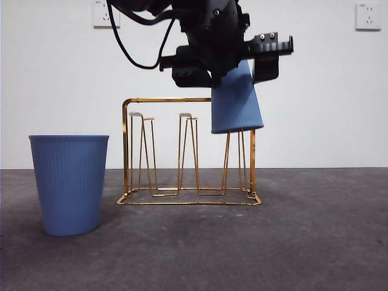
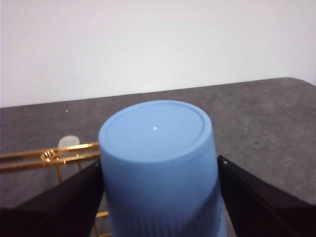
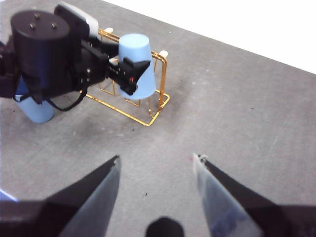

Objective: Pick up cup 1,put cup 1 in the cup rack,pick up cup 2,put cup 2 in the cup rack

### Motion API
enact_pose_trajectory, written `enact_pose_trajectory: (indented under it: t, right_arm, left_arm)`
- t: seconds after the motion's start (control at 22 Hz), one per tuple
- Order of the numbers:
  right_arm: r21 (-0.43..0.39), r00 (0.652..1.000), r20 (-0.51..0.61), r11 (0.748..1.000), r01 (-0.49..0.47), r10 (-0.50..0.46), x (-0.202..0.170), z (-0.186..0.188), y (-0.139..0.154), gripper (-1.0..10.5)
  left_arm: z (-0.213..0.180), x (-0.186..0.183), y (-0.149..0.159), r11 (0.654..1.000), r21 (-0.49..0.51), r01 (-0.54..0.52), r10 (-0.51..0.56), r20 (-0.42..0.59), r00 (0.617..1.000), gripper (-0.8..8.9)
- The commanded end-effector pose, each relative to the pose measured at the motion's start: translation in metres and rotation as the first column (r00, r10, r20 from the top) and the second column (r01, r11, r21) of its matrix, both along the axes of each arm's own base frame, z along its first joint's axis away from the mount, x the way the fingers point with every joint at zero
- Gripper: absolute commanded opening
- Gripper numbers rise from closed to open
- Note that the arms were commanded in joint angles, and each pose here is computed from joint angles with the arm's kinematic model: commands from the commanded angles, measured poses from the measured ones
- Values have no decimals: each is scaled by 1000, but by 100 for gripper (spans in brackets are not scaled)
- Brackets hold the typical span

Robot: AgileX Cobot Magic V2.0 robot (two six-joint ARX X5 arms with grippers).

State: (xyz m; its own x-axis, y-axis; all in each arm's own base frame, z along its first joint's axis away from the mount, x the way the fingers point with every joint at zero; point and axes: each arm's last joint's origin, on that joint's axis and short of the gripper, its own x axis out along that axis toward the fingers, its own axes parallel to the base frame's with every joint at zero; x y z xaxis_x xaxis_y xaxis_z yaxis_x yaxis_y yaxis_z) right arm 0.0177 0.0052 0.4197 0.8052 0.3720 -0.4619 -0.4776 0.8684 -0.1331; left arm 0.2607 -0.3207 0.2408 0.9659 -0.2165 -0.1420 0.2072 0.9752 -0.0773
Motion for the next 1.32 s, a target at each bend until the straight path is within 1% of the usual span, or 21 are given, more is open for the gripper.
enact_pose_trajectory:
  t: [0.05, 0.32, 0.73, 1.0, 1.23, 1.32]
  right_arm:
    - [2, 1000, -1, 1000, -3, 3, 0, -1, 1, 256]
    - [1, 1000, -1, 1000, -5, 5, 0, -1, 1, 256]
    - [-6, 1000, 2, 1000, -8, 8, 0, -1, 1, 252]
    - [-9, 1000, 1, 1000, -9, 9, 0, -1, 1, 252]
    - [-12, 1000, 3, 1000, -11, 11, 0, -1, 1, 252]
    - [-12, 1000, 3, 1000, -11, 11, 0, -1, 1, 252]
  left_arm:
    - [-11, 3, -4, 1000, 1, 2, -2, -13, 1000, -6]
    - [-26, 4, -8, 1000, -4, 3, -3, -52, 999, -6]
    - [-46, 5, -14, 1000, 22, 18, -15, -107, 994, -6]
    - [-58, 5, -13, 999, 48, 16, -8, -168, 986, -6]
    - [-62, 4, -12, 997, 71, 11, 3, -202, 979, -7]
    - [-63, 3, -12, 998, 62, 22, -9, -210, 978, 0]
